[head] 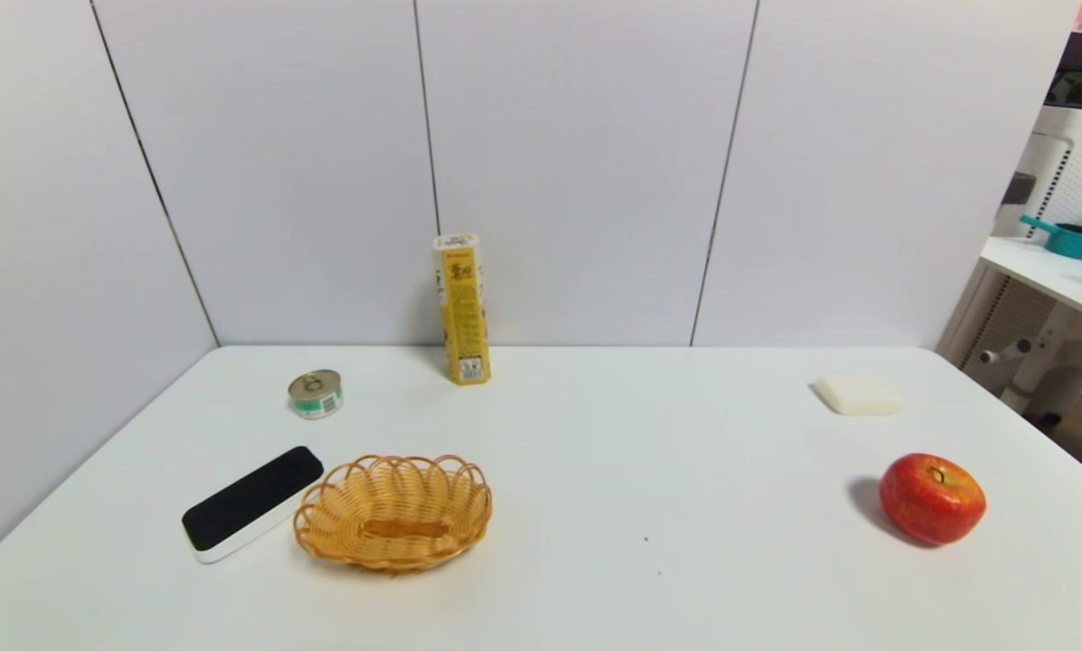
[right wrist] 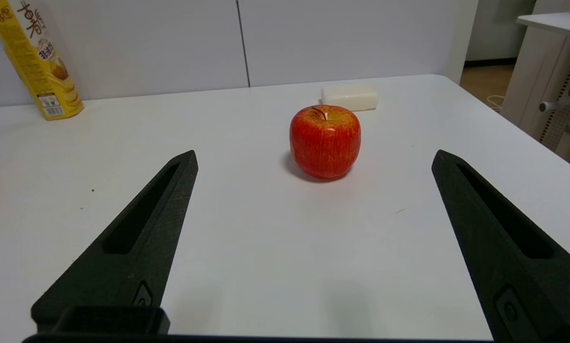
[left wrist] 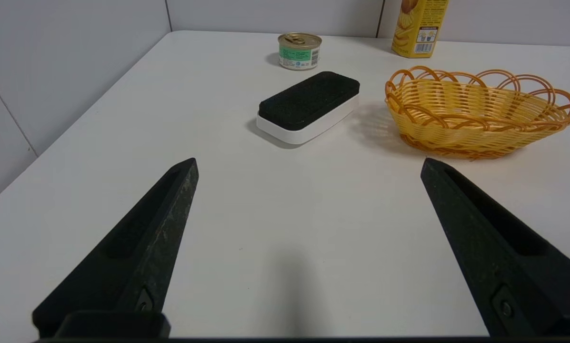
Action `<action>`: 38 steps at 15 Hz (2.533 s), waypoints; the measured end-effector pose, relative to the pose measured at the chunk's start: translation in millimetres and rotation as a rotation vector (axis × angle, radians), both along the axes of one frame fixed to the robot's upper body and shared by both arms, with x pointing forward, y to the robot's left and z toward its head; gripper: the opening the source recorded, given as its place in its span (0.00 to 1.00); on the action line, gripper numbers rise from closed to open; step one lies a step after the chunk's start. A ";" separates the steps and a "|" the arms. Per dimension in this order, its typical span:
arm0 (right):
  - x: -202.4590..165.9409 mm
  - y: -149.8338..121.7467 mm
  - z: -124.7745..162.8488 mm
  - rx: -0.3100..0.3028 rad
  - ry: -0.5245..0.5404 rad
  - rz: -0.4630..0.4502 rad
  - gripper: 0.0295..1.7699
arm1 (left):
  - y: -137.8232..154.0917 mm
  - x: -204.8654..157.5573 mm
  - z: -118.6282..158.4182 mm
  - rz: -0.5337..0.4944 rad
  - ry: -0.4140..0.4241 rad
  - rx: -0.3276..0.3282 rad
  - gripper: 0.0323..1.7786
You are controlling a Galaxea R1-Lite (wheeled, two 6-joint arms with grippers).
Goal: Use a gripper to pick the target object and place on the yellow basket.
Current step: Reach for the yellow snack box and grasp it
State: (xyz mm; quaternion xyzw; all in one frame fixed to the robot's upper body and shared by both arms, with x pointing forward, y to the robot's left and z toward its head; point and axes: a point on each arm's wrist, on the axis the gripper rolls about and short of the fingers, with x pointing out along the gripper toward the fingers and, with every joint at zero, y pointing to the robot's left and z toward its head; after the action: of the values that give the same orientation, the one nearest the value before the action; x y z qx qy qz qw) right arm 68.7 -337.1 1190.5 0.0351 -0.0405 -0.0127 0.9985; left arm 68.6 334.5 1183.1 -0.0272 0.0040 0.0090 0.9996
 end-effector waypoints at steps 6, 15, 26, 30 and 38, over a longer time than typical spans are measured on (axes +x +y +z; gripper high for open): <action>0.0 0.0 0.0 -0.001 0.000 0.000 0.96 | 0.0 0.0 0.0 0.000 0.000 0.000 0.95; 0.0 0.0 0.0 -0.001 0.000 0.000 0.96 | 0.0 0.1 -0.3 0.001 0.002 0.003 0.95; 0.0 0.0 0.0 -0.001 0.000 -0.001 0.96 | -0.7 41.0 178.3 -0.006 -0.062 0.100 0.95; 0.0 0.0 0.0 0.000 0.000 0.000 0.96 | -2.6 105.6 246.5 -0.029 -0.043 0.172 0.95; 0.0 0.0 0.0 0.000 0.000 0.000 0.96 | -36.0 288.8 285.2 -0.427 0.008 0.228 0.95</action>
State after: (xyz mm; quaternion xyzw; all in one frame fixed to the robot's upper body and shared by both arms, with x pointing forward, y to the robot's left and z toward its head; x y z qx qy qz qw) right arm 68.7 -337.1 1190.6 0.0349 -0.0407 -0.0130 0.9985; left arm 357.4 298.5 1468.3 0.0870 0.0128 -0.2017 0.9755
